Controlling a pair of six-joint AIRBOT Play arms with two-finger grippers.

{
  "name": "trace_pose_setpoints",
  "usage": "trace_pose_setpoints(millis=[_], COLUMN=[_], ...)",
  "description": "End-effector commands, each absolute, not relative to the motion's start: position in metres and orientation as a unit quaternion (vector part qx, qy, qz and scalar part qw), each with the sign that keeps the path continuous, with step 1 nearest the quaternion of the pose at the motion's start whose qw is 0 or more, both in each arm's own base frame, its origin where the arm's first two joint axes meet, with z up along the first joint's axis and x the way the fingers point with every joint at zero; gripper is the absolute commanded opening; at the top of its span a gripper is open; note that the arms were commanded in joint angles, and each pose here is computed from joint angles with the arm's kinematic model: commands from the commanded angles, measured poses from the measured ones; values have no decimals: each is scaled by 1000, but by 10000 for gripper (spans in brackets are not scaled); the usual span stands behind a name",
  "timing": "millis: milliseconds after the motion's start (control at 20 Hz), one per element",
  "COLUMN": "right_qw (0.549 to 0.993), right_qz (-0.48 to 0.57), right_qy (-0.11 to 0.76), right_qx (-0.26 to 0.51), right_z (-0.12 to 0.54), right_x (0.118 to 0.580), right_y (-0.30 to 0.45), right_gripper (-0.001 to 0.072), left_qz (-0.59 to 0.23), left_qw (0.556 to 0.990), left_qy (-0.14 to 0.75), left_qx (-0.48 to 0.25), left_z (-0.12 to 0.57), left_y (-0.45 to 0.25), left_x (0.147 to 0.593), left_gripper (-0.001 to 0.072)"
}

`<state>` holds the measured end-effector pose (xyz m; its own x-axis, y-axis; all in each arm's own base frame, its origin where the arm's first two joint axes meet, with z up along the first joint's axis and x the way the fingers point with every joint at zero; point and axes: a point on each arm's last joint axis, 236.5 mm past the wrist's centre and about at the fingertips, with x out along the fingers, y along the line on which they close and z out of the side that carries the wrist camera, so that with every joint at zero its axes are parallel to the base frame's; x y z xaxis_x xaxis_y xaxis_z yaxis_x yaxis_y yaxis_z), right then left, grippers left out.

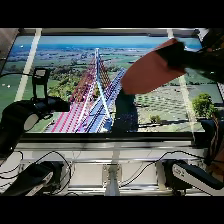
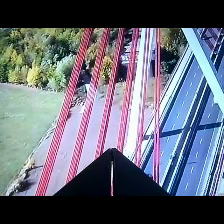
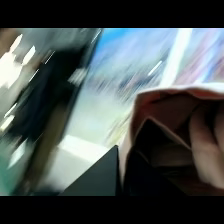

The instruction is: Fold the clothes and pants, and hang the long-sleeved shirts on hangers.

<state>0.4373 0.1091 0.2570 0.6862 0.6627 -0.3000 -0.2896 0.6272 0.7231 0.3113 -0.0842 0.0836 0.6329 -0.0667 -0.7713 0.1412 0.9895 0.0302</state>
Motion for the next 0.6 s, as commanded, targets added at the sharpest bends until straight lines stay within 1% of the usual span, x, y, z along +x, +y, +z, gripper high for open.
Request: trace_pose_setpoints(millis=[0, 150, 250, 350, 450, 550], right_qw=[922, 946, 940, 923, 899, 857], right_qz=[109, -34, -136, -219, -285, -363], right_qy=[221, 163, 134, 116, 118, 134], right_qx=[298, 279, 283, 295, 312, 339], right_z=[309, 344, 356, 355, 343, 323], right_x=[430, 400, 371, 338, 304, 260], right_y=[-7, -105, -168, -221, -261, -294], right_gripper=[8, 8, 8, 8, 8, 8], left_qz=[-57, -57, -57, -57, -57, -57], left_qw=[903, 903, 903, 903, 903, 903], left_qy=[425, 425, 425, 425, 425, 425], left_qx=[44, 44, 44, 44, 44, 44], left_z=[84, 84, 84, 84, 84, 84], left_y=[-84, -84, -84, -84, -84, -84], left_x=[311, 311, 311, 311, 311, 311], left_gripper=[13, 14, 14, 14, 14, 14])
